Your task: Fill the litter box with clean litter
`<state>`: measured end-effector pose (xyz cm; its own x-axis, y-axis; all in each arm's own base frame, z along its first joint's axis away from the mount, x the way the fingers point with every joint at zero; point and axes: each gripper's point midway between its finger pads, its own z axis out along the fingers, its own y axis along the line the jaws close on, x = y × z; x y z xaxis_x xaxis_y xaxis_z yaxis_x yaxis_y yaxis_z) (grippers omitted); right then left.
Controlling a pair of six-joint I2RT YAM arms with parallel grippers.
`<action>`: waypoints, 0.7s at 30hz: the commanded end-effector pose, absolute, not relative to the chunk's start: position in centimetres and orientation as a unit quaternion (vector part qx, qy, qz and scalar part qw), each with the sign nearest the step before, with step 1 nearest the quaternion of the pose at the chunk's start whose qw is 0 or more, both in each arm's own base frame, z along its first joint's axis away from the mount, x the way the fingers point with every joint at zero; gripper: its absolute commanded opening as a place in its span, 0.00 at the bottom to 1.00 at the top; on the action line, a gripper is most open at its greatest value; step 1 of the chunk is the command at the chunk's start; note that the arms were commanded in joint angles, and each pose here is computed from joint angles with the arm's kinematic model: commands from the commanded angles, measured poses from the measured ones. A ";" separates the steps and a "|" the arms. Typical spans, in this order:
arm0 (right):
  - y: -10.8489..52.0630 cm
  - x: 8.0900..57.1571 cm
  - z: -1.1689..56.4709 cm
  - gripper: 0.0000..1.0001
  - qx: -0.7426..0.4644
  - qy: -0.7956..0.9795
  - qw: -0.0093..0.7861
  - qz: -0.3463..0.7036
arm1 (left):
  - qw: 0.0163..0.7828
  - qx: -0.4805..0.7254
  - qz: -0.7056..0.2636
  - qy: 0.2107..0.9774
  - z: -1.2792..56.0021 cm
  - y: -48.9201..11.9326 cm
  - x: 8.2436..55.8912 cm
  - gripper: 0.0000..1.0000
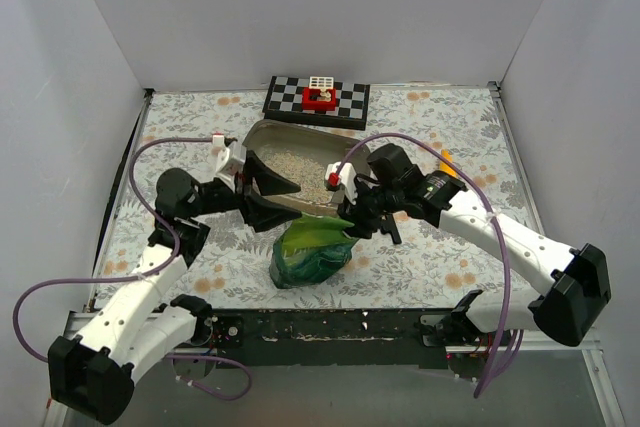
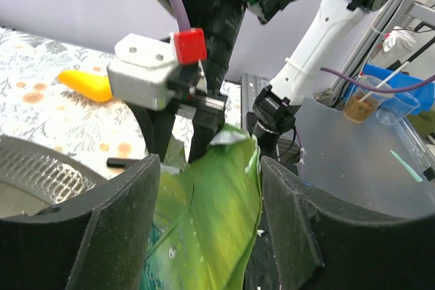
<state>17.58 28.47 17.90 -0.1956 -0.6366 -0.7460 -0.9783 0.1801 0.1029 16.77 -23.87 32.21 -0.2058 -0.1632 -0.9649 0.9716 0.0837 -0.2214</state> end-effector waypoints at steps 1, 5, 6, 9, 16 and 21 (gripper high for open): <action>28.2 17.7 18.5 0.51 -0.557 0.714 0.303 0.296 | 0.473 0.418 -0.563 0.534 33.4 -24.8 16.6 0.61; 27.8 17.5 18.3 0.51 -0.555 0.720 0.297 0.291 | 0.433 0.440 -0.541 0.571 32.3 -26.4 16.6 0.61; 27.7 17.5 18.4 0.51 -0.555 0.720 0.299 0.290 | 0.429 0.443 -0.535 0.577 32.5 -26.6 16.7 0.61; 27.5 17.6 18.3 0.51 -0.552 0.724 0.300 0.285 | 0.423 0.453 -0.513 0.594 33.0 -27.0 16.7 0.61; 27.7 18.9 17.9 0.50 -0.539 0.737 0.310 0.265 | 0.404 0.433 -0.418 0.689 32.4 -26.7 17.3 0.59; 27.8 19.5 17.1 0.50 -0.533 0.746 0.304 0.256 | 0.395 0.434 -0.366 0.722 32.7 -27.5 15.2 0.58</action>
